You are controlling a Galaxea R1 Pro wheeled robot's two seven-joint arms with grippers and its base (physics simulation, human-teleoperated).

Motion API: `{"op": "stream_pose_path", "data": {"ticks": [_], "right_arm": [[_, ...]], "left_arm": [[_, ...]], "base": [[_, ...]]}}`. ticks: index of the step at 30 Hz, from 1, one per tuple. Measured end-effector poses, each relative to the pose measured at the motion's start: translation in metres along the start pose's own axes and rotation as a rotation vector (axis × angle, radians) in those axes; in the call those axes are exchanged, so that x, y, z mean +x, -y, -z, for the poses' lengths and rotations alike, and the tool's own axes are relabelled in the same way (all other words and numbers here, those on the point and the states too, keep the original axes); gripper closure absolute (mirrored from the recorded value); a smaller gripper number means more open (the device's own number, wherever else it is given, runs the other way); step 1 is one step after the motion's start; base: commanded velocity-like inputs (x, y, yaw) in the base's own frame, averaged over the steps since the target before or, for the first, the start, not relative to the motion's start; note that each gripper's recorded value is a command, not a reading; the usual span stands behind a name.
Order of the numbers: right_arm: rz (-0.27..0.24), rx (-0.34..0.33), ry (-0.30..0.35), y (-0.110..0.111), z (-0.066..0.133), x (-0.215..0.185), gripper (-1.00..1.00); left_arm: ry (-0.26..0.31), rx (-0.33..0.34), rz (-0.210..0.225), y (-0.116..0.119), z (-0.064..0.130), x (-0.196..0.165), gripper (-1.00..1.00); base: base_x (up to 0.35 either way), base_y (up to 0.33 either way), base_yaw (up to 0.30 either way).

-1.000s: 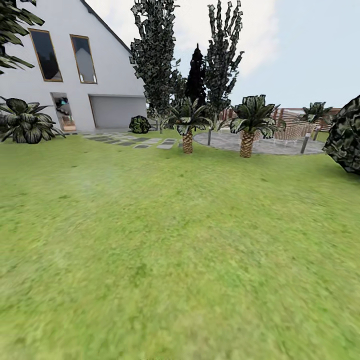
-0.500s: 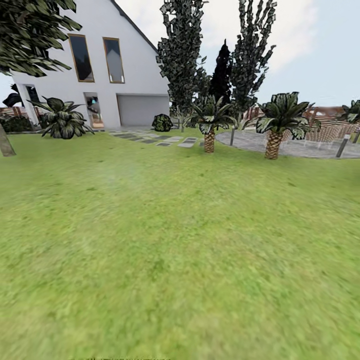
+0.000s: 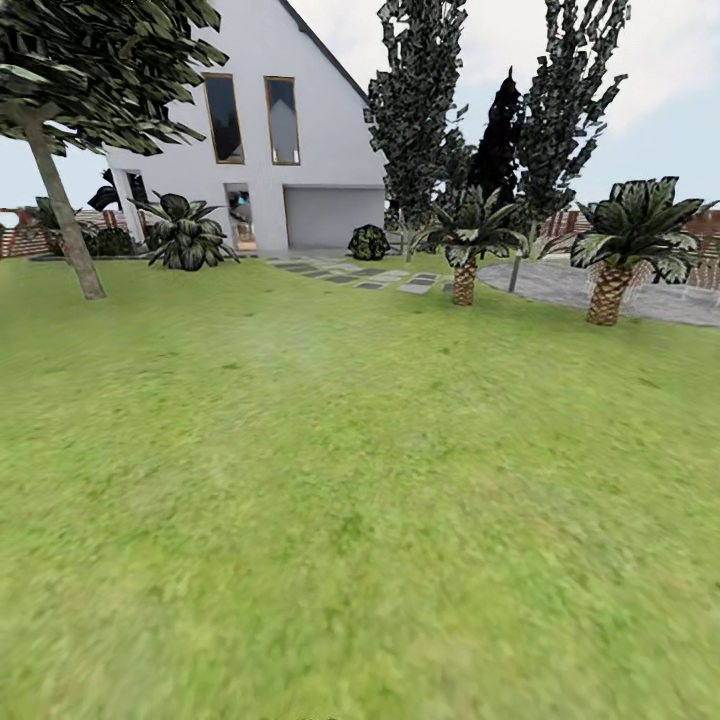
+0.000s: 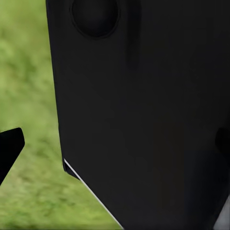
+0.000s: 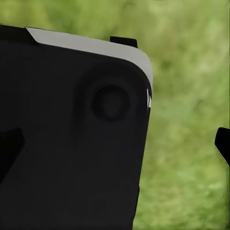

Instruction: Take the three Easter eggs out of the wicker basket on the lawn in the garden, then place them on the lawn next to a single tree (choose any tree) so that all three eggs are next to the same tree and none are left in the basket.

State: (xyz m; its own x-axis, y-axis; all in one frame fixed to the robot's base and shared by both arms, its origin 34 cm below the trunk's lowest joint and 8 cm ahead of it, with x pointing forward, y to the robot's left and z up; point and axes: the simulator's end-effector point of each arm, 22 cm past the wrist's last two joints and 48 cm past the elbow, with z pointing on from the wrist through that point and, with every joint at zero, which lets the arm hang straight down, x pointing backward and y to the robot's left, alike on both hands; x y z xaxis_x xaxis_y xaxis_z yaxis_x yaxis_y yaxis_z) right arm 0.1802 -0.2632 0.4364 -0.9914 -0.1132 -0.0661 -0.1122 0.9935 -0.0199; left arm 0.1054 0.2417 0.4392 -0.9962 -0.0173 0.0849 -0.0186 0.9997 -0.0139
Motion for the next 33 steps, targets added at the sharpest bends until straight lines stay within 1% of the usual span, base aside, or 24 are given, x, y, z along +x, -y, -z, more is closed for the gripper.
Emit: {"op": "stream_pose_path", "data": {"ticks": [33], "right_arm": [[0.0, -0.002, -0.018, -0.0008, -0.0002, 0.0072, -1.0]], "left_arm": [[-0.018, 0.0, 0.0, -0.0001, 0.0001, 0.007, -1.0]], "base": [[0.0, 0.0, 0.291]]}}
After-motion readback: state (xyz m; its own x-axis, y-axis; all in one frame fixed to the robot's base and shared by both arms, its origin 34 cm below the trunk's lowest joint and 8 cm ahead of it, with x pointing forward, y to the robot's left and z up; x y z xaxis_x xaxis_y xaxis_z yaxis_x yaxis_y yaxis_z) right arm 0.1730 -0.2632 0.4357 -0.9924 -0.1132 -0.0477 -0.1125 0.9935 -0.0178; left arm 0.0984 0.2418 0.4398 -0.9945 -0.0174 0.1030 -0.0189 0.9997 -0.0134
